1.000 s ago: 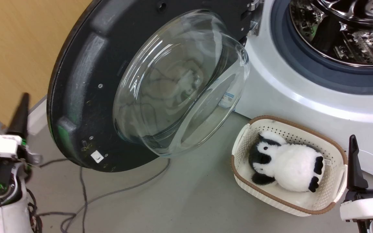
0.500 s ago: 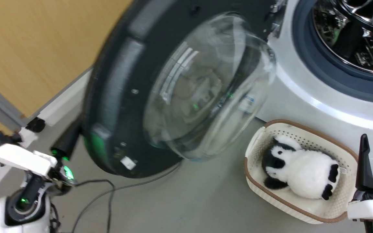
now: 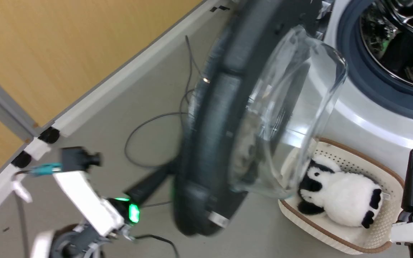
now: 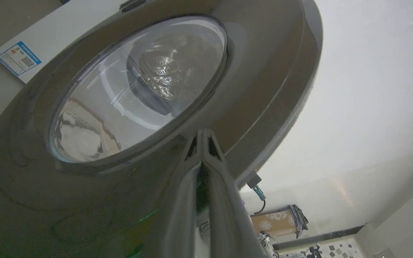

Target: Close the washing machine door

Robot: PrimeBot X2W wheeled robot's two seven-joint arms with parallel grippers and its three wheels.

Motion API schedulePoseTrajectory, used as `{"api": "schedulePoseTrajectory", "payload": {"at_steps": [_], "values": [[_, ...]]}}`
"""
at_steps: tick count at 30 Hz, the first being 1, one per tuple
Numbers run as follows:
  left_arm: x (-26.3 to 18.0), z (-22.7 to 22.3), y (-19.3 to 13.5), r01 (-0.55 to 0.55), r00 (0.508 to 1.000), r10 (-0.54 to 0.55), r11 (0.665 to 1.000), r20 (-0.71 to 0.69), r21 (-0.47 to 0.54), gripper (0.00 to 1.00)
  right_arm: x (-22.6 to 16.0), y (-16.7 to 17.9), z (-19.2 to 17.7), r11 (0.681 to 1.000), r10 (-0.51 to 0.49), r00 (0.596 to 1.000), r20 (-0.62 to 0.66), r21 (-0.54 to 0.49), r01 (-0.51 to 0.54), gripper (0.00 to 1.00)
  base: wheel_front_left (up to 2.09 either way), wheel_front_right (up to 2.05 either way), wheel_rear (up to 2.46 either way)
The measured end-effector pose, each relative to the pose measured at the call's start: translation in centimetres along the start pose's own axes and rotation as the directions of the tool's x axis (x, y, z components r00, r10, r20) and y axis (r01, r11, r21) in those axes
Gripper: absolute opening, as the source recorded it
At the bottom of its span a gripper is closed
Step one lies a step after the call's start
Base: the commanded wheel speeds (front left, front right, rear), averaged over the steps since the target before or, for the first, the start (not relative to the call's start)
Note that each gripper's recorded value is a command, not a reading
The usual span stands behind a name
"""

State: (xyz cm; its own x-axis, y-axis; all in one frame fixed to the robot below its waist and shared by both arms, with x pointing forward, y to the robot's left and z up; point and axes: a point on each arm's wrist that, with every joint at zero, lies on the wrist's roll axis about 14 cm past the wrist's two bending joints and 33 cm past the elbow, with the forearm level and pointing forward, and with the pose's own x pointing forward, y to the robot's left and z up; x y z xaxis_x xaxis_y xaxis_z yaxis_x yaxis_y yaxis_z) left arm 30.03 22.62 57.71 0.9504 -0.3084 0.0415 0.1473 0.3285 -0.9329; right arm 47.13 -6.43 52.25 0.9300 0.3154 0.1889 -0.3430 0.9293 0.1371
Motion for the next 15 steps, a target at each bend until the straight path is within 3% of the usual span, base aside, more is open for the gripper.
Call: {"api": "schedulePoseTrajectory", "payload": {"at_steps": [5,15], "values": [[2.1,-4.0,-1.9,0.071,0.987,-0.07,0.998,-0.143,-0.002,0.0,-0.7,-1.1,0.4,0.999,-0.032,0.999,0.004,-0.002,0.032,1.0,0.0,0.0,0.0],[5.8,-11.7,-3.3,0.137,0.915,-0.147,0.989,-0.376,-0.051,0.0,-3.1,-5.1,1.8,0.989,-0.143,0.99,0.021,-0.031,0.143,1.0,0.0,0.0,0.0]]}}
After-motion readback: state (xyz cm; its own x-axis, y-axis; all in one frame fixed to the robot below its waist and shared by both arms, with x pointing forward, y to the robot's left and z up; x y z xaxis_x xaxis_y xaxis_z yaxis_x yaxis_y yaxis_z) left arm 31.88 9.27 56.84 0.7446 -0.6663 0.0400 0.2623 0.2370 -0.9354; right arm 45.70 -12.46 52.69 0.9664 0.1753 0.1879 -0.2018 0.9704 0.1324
